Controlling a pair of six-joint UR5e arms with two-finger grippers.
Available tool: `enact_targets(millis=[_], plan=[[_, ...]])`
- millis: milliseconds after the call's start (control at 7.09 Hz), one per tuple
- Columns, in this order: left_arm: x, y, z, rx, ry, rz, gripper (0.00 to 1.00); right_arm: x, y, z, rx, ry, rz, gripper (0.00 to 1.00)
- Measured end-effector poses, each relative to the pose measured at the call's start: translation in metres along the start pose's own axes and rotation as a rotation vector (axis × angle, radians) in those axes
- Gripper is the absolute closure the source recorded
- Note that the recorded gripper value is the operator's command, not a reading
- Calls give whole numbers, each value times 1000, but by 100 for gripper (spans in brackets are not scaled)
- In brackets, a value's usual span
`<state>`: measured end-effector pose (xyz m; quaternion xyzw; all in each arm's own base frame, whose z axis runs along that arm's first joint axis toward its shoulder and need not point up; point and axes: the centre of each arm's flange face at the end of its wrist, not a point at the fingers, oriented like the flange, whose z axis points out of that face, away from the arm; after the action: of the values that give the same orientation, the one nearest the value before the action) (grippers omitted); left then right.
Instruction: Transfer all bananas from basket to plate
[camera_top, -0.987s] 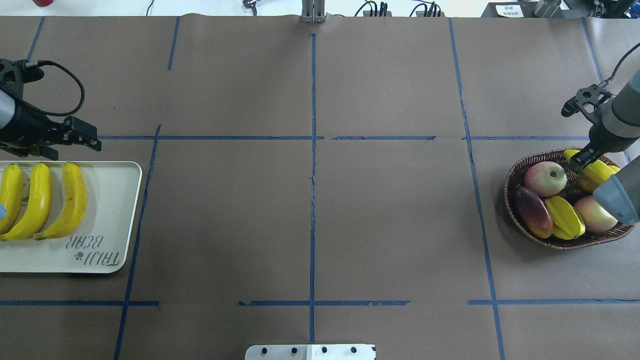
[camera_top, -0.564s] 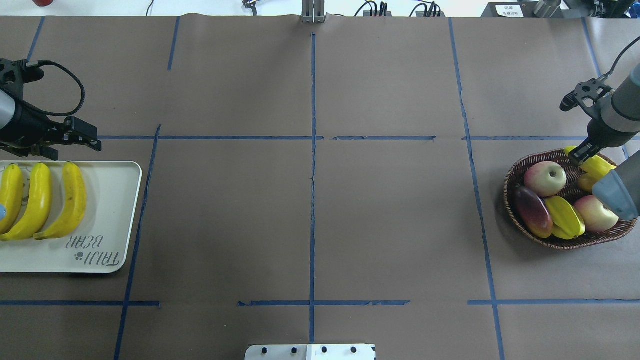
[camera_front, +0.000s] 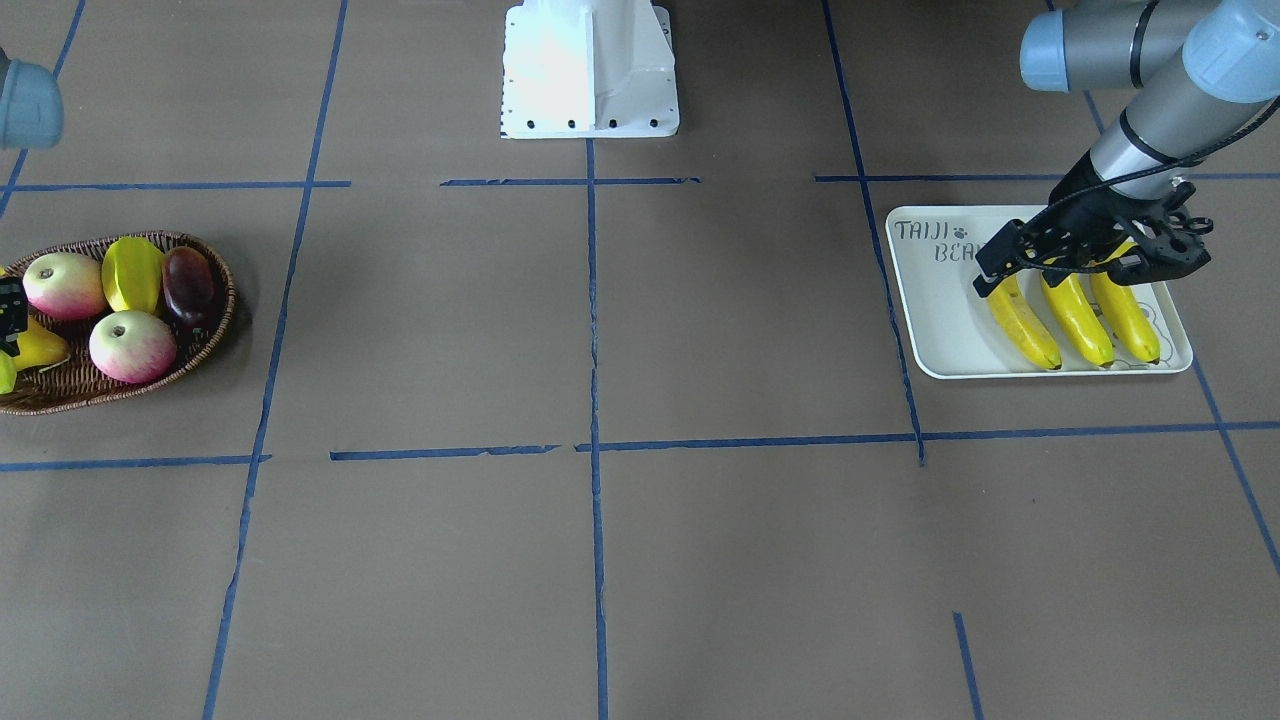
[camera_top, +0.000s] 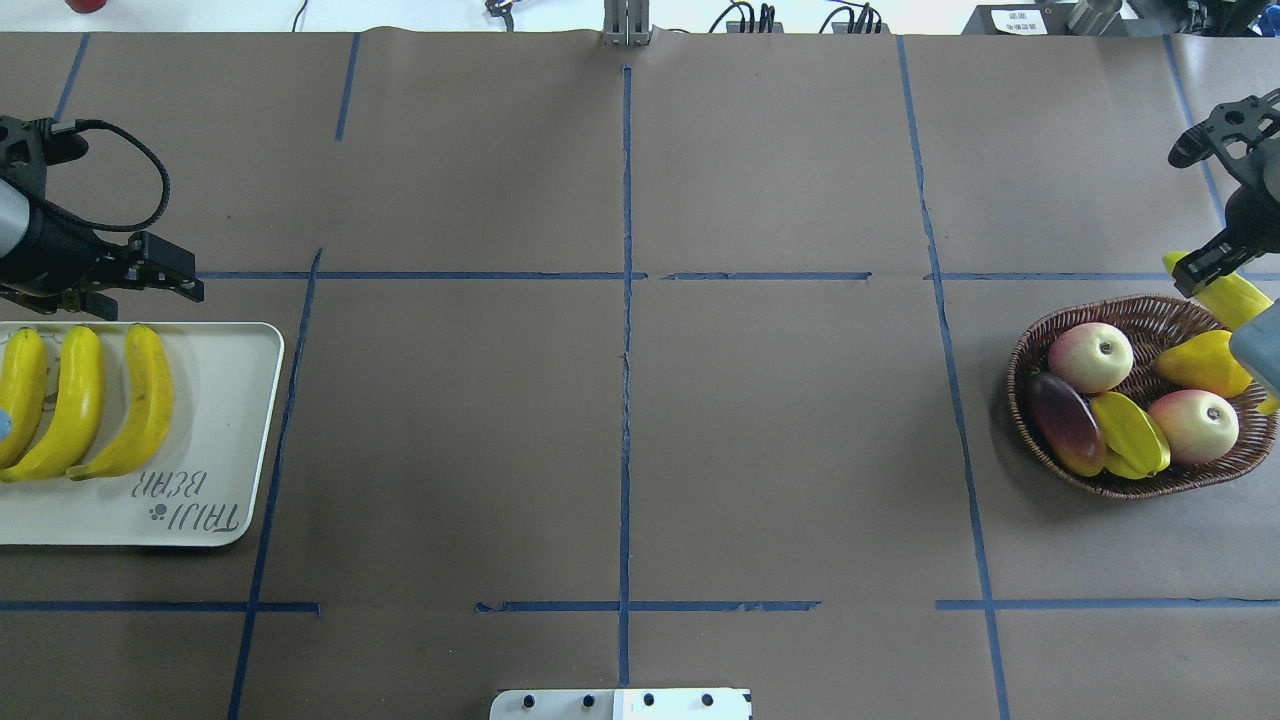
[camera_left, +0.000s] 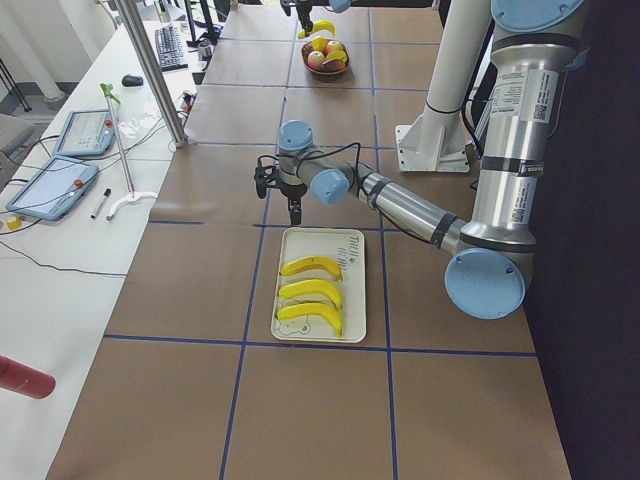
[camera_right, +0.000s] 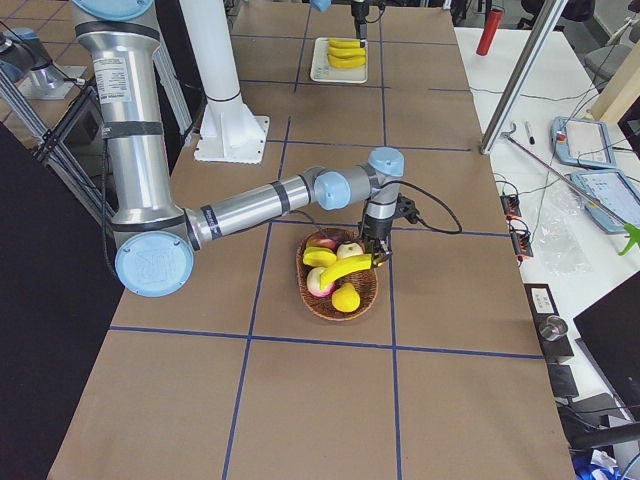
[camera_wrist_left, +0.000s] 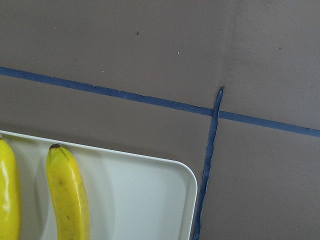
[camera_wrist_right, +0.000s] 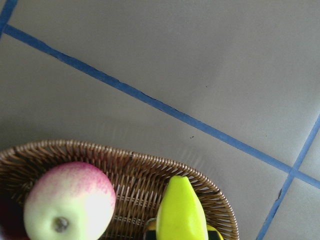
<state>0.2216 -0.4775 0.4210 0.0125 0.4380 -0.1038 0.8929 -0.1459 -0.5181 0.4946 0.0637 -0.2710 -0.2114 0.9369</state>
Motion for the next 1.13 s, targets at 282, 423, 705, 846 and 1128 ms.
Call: enact_targets(millis=[282, 423, 705, 846, 1128], plan=[[2, 1, -2, 1, 7, 4, 0, -30, -10, -34, 39, -132, 106, 88], [3, 1, -3, 2, 11, 6, 0, -49, -21, -46, 87, -188, 188, 88], [6, 1, -4, 5, 19, 12, 0, -112, -38, -46, 185, -310, 334, 88], [11, 0, -6, 8, 26, 17, 0, -143, -44, -43, 226, -368, 385, 89], [24, 2, -16, 36, 90, 13, 0, -211, -77, -36, 307, -503, 478, 90]])
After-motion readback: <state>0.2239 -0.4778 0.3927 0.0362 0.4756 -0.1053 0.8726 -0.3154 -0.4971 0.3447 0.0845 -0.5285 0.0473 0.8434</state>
